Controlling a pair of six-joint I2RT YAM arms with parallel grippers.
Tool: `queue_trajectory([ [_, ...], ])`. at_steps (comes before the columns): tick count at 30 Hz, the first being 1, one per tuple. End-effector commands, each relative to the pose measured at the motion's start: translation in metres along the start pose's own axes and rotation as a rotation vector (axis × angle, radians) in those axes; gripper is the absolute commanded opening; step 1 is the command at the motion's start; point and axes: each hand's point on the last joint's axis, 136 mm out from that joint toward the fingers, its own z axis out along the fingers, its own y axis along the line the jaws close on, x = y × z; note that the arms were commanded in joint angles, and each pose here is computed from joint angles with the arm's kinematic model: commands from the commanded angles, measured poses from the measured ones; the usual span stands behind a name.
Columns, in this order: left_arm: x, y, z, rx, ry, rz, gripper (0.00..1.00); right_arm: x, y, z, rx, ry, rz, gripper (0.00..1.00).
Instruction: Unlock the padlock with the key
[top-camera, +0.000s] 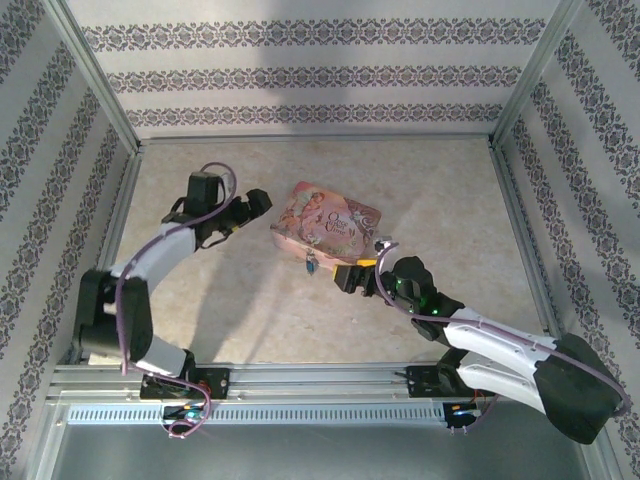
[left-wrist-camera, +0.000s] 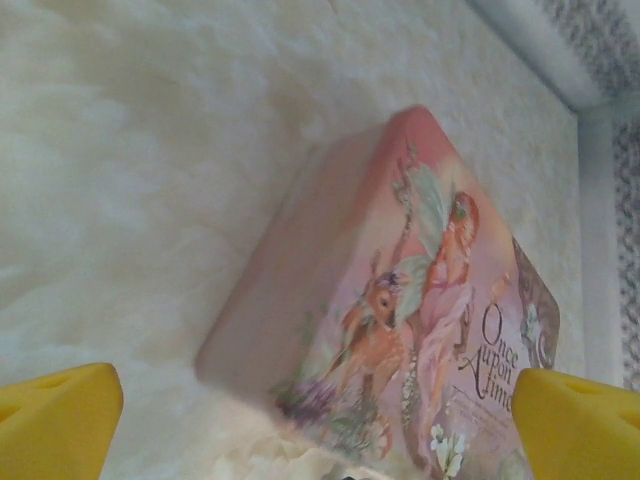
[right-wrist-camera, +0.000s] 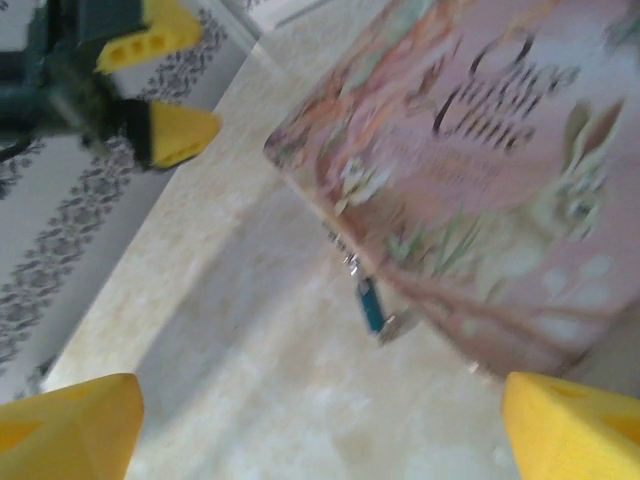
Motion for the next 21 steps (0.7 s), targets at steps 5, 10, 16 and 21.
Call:
queue_trajectory([
  [5, 0.012, -0.025, 0.042, 0.142, 0.215, 0.096, 0.94, 0.016, 0.011, 0.007, -0.071, 0.103, 0.17, 0.97],
  [10, 0.023, -0.016, 0.059, 0.108, 0.285, 0.105, 0.89, 0.015, 0.012, 0.02, -0.072, 0.127, 0.197, 0.98],
  [16, 0.042, 0.007, 0.072, 0.041, 0.326, 0.087, 0.82, 0.016, 0.0, 0.032, -0.036, 0.111, 0.211, 0.98],
  [21, 0.056, 0.024, 0.066, -0.022, 0.328, 0.078, 0.8, -0.004, -0.002, 0.041, -0.028, 0.071, 0.173, 0.97],
])
